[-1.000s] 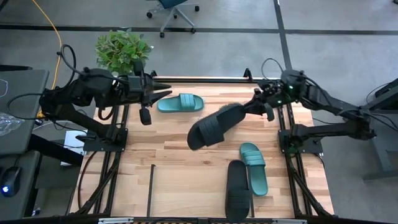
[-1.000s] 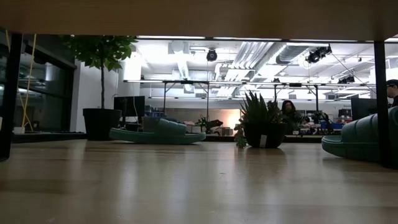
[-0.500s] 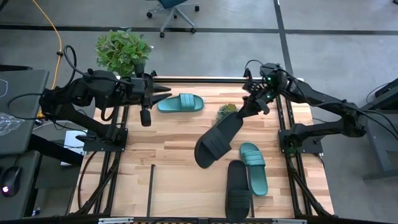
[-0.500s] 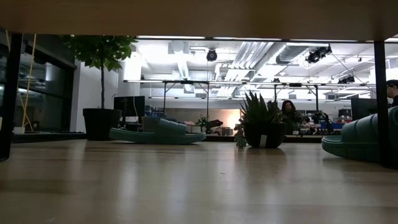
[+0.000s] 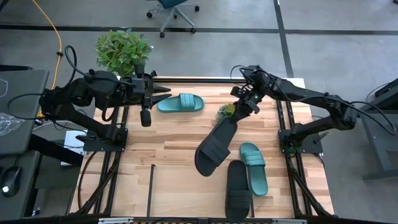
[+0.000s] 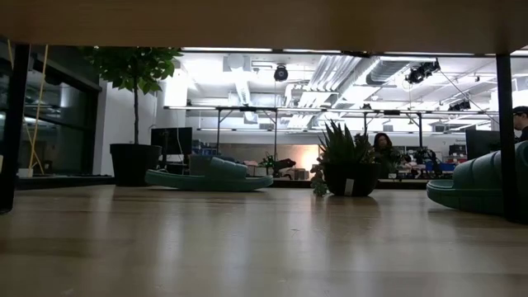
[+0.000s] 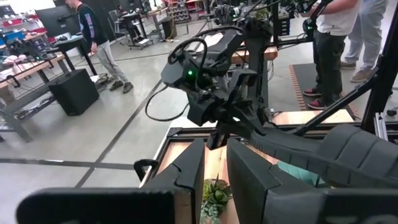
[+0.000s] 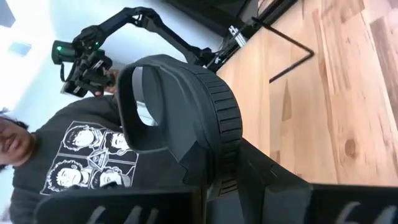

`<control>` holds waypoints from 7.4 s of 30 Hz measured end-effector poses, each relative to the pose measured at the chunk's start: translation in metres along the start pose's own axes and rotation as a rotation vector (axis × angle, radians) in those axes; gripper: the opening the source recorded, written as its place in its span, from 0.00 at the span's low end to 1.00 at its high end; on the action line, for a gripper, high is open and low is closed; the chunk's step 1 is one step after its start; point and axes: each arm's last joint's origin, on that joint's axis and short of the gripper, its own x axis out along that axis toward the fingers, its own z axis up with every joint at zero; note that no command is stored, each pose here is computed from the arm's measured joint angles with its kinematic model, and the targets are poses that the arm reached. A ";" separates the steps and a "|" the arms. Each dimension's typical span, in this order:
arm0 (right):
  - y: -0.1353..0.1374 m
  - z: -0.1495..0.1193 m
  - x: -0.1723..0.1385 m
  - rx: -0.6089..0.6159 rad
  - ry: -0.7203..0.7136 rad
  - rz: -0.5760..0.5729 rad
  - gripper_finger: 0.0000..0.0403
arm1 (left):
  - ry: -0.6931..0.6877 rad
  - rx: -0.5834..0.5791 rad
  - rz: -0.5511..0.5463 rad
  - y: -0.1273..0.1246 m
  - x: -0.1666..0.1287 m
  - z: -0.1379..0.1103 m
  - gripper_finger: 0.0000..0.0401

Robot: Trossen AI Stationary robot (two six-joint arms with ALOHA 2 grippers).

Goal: Pick and place slides into the shelf
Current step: Put the black slide on the shelf

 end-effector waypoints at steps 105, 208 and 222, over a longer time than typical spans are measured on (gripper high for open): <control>-0.027 0.018 0.184 -0.083 0.665 -0.169 0.08 | 0.109 -0.030 -0.055 -0.003 -0.001 -0.011 0.14; -0.033 0.009 0.184 0.058 0.724 -0.280 0.31 | 0.113 -0.033 -0.072 -0.003 -0.001 -0.012 0.14; -0.032 0.007 0.183 0.070 0.736 -0.255 0.31 | 0.113 -0.033 -0.074 -0.003 -0.001 -0.012 0.14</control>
